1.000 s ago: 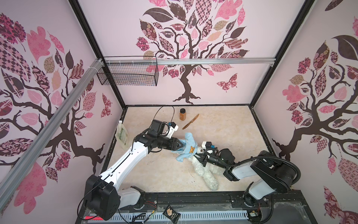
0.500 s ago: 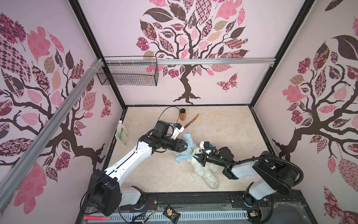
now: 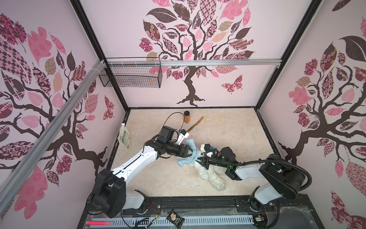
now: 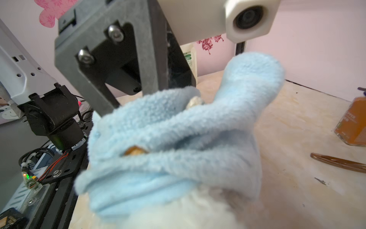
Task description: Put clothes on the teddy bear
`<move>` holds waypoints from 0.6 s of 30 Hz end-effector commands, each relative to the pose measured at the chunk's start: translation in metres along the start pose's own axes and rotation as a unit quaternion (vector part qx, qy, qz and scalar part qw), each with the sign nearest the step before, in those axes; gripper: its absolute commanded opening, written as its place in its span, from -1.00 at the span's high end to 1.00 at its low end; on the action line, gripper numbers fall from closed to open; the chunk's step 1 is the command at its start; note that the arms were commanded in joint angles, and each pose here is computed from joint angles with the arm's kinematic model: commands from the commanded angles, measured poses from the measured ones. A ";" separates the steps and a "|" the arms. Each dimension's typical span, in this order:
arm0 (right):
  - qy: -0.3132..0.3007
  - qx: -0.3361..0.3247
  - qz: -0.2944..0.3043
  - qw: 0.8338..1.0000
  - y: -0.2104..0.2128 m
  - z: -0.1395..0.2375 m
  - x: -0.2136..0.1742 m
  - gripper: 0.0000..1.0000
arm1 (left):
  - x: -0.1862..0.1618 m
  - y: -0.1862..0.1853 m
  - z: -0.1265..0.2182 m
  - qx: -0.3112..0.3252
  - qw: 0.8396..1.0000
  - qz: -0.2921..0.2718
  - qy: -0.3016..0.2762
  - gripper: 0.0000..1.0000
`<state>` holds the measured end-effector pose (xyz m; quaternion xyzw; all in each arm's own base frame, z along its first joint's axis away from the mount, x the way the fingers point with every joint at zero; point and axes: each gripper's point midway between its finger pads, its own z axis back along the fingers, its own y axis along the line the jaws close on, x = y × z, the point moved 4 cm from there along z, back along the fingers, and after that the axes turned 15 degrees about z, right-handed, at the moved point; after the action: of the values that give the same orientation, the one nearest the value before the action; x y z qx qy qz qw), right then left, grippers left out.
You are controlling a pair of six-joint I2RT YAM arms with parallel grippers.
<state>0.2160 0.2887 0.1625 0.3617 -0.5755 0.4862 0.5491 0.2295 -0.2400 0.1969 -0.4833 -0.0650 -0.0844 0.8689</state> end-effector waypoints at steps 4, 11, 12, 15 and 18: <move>-0.133 -0.006 0.100 0.986 -0.013 -0.015 0.084 0.29 | -0.021 -0.015 -0.013 -0.069 0.996 0.014 0.055 0.07; -0.062 -0.073 0.101 0.990 -0.026 -0.011 0.056 0.16 | -0.020 -0.023 0.000 -0.095 0.995 0.002 0.039 0.57; -0.051 -0.085 0.093 0.991 -0.029 -0.009 0.051 0.12 | -0.016 -0.025 0.004 -0.098 0.995 -0.001 0.028 0.66; -0.001 -0.122 0.058 0.991 -0.036 -0.004 0.033 -0.12 | -0.004 -0.022 0.018 -0.093 0.996 -0.006 -0.013 0.80; 0.063 -0.164 0.008 0.984 -0.043 0.008 0.012 -0.44 | 0.010 -0.018 0.036 -0.079 0.995 -0.014 -0.065 0.88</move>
<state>0.2315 0.2870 0.1759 0.2866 -0.6091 0.4676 0.5728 0.2401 -0.2247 0.2126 -0.5210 -0.1022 -0.0485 0.8460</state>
